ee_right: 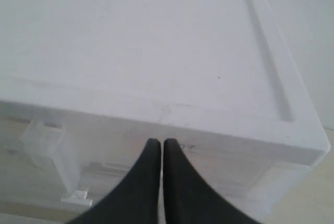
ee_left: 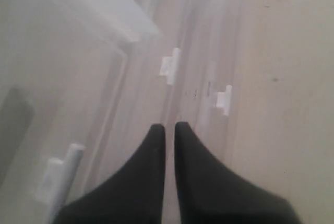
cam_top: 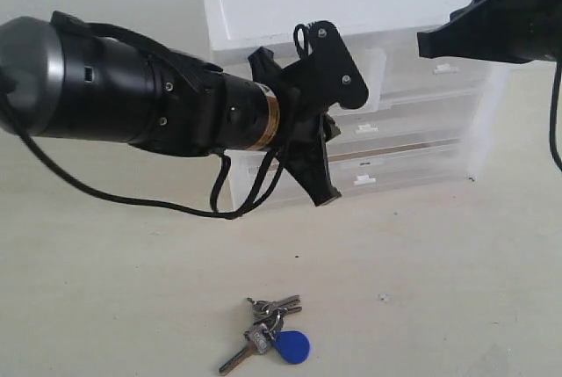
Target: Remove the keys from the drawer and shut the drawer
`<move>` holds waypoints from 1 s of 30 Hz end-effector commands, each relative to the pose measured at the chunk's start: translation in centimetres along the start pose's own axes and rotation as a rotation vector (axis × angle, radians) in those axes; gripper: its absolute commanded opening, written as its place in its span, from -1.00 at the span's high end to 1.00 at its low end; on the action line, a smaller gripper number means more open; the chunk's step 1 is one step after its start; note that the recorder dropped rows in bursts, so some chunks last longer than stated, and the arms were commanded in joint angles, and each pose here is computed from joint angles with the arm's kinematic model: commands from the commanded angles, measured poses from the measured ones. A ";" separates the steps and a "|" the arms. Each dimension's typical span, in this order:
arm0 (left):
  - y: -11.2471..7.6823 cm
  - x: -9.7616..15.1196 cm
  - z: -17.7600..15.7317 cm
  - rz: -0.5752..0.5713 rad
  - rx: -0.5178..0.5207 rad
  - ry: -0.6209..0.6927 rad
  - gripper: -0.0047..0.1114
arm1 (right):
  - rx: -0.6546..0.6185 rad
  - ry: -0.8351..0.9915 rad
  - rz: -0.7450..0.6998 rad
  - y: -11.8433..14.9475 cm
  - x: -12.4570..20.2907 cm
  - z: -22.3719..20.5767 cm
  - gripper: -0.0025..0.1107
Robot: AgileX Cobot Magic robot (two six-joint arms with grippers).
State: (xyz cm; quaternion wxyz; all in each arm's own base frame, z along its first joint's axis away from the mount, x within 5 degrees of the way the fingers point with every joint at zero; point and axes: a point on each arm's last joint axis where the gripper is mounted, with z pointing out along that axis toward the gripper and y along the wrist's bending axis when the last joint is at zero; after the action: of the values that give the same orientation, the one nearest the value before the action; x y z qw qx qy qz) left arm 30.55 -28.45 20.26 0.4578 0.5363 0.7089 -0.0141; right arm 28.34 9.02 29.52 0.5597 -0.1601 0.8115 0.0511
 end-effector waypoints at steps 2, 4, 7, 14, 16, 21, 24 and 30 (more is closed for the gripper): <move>1.8 0.3 0.2 -0.069 -0.077 0.045 0.84 | -0.007 0.009 -0.016 -0.1 0.1 -0.1 0.96; 2.1 0.0 -0.3 -0.073 -0.094 0.041 0.84 | -0.009 0.011 -0.021 -0.1 0.1 -0.1 0.96; 2.2 -0.9 -1.2 -0.088 -0.077 -0.015 0.84 | -0.007 0.009 -0.021 -0.1 0.1 -0.1 0.96; 3.1 -0.4 -1.4 -0.086 -0.129 0.030 0.84 | -0.020 0.018 -0.021 0.0 0.2 -0.1 0.96; 3.5 0.1 -1.1 -0.106 -0.139 0.039 0.84 | -0.020 0.018 -0.021 0.0 0.2 -0.1 0.96; 3.5 -0.5 -1.8 -0.135 -0.158 0.013 0.84 | -0.040 0.033 -0.041 0.2 0.4 -0.1 0.96; 1.1 -1.3 -2.7 -0.065 -0.061 -0.041 0.84 | -0.042 0.034 -0.040 0.2 0.4 -0.1 0.96; -4.8 0.8 -1.6 0.137 0.140 -0.013 0.84 | -0.040 0.033 -0.043 0.2 0.4 -0.1 0.96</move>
State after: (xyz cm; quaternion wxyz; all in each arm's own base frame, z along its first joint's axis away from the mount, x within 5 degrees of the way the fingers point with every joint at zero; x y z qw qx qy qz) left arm 26.42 -28.95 20.46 0.4486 0.5854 0.6722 -0.0652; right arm 28.10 9.35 29.20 0.5431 -0.1867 0.8166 0.0585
